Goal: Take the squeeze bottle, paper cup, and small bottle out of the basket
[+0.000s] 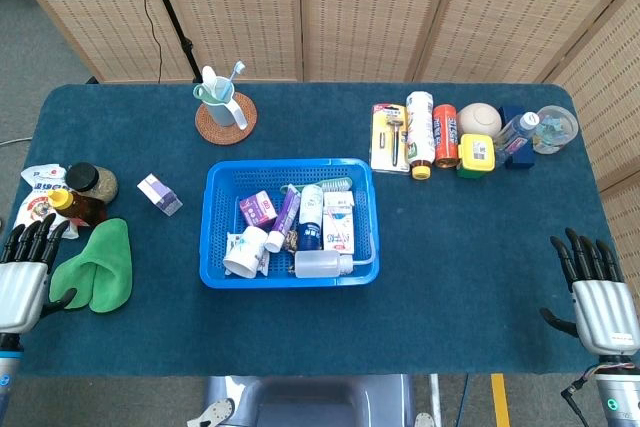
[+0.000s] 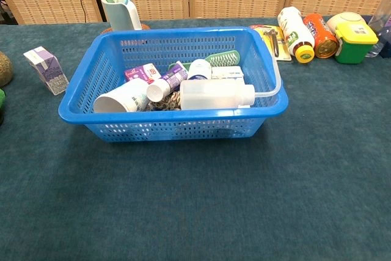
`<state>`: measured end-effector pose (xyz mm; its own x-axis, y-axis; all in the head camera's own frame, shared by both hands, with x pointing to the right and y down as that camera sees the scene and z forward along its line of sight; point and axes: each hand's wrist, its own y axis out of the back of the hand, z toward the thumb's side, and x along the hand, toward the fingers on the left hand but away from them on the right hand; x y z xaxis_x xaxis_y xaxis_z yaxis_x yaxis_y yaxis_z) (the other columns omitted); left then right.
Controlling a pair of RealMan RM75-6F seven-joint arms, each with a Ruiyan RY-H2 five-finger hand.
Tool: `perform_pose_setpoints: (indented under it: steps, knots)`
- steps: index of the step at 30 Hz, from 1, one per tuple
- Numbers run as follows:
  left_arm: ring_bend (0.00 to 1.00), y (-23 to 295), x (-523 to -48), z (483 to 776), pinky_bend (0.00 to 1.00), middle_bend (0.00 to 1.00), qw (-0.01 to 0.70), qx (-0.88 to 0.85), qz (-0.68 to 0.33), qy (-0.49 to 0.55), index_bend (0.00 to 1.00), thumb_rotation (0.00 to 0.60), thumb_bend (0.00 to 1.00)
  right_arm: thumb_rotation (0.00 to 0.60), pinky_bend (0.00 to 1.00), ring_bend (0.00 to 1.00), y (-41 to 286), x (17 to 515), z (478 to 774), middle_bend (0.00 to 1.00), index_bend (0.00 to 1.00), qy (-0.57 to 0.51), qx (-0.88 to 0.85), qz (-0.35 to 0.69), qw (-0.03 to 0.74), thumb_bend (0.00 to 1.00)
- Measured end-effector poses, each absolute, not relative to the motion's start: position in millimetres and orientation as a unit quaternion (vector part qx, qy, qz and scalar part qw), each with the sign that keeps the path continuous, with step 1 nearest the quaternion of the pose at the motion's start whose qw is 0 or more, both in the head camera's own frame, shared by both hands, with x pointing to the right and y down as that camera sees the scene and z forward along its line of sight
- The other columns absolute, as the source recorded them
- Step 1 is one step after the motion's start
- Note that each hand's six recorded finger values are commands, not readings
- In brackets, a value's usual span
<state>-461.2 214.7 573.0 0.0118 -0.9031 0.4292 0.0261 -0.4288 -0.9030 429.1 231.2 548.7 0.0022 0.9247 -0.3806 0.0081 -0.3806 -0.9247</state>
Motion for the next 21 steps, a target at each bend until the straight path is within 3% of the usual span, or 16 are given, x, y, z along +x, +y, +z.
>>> perform_pose_setpoints:
  steps: [12,21]
  knots:
    - [0.00,215,-461,568,0.00,0.00,0.388,-0.596,-0.594,0.377,0.00,0.600,0.15,0.600,0.00,0.00,230,419,553,0.00,0.00,-0.389,-0.614,0.568,0.386,0.00]
    - [0.00,215,-447,559,0.00,0.00,0.388,-0.604,-0.580,0.385,0.00,0.600,0.15,0.600,0.00,0.00,197,391,537,0.00,0.00,-0.383,-0.661,0.506,0.400,0.00]
